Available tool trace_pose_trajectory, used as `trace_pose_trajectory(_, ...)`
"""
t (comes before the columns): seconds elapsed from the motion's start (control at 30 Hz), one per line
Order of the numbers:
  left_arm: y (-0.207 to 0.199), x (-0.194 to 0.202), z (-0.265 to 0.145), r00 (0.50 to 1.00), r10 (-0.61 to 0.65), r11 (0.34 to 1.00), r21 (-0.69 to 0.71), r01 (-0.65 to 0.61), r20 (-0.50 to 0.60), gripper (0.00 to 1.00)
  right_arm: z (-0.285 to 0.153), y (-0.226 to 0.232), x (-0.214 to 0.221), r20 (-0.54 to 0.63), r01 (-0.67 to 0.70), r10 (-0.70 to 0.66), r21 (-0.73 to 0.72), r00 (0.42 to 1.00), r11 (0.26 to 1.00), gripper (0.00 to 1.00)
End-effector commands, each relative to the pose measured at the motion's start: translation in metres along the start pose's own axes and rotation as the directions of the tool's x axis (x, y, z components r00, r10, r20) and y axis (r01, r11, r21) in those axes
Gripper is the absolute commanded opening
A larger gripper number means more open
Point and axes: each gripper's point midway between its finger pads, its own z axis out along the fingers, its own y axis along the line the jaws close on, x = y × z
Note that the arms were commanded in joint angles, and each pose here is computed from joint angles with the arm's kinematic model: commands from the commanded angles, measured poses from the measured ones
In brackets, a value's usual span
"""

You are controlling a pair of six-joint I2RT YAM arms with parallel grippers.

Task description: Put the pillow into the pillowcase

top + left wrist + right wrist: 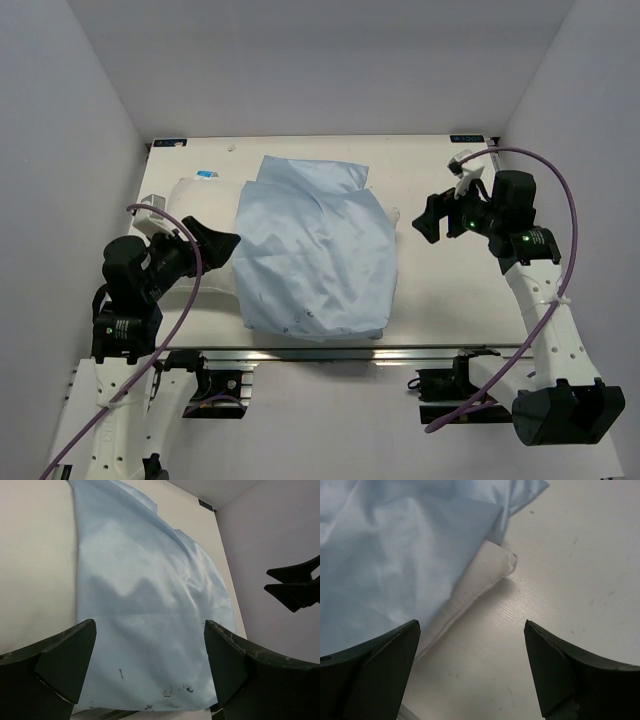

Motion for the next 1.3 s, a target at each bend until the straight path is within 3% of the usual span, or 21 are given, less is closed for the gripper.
trace_pose_trajectory(0.0,0.001,-0.002,-0.006,1.0,0.023,0.999,-0.03,-0.023,-0.004,0.98,-0.006,0.045,-0.003,0.091,0.205,-0.187,-0.275,0.978,0.939,0.89)
trace_pose_trajectory(0.03,0.003,-0.002,-0.007,0.999,0.032,0.999,-0.043,-0.032,-0.003,0.98,-0.008,0.052,0.0,0.124,0.289,-0.263,-0.322,0.957,0.902,0.89)
trace_pose_trajectory(0.17,0.009,0.001,-0.01,0.999,0.041,0.997,-0.07,-0.041,-0.007,0.94,-0.003,0.065,-0.014,0.183,0.345,-0.296,-0.363,0.937,0.866,0.89)
trace_pose_trajectory(0.3,0.015,0.01,-0.008,1.0,0.02,0.997,-0.075,-0.021,-0.018,0.85,0.019,0.048,-0.045,0.185,0.194,-0.148,-0.263,0.972,0.945,0.89)
trace_pose_trajectory(0.37,0.016,0.011,-0.006,1.0,0.012,0.997,-0.078,-0.014,-0.021,0.84,0.04,0.039,-0.055,0.15,0.111,-0.081,-0.205,0.985,0.973,0.82)
trace_pose_trajectory(0.5,0.018,0.009,-0.005,0.999,0.017,0.995,-0.096,-0.02,-0.032,0.87,0.064,0.044,-0.098,0.169,-0.09,0.128,-0.214,0.977,0.973,0.76)
trace_pose_trajectory(0.6,0.021,0.011,-0.001,0.998,0.023,0.994,-0.104,-0.029,-0.06,0.87,0.091,0.051,-0.097,0.142,-0.125,0.157,-0.213,0.977,0.969,0.77)
trace_pose_trajectory(0.8,0.024,0.014,0.005,0.998,0.003,0.995,-0.098,-0.009,-0.062,0.88,0.154,0.032,-0.062,0.007,-0.234,0.237,-0.134,0.972,0.963,0.78)
trace_pose_trajectory(1.1,0.034,0.037,0.015,0.993,-0.068,0.995,-0.086,0.06,-0.093,0.89,0.178,0.032,-0.005,-0.167,-0.322,0.301,-0.115,0.939,0.94,0.77)
trace_pose_trajectory(1.27,0.038,0.04,0.026,0.989,-0.071,0.994,-0.086,0.061,-0.126,0.89,0.178,0.052,0.006,-0.23,-0.414,0.368,-0.199,0.901,0.888,0.64)
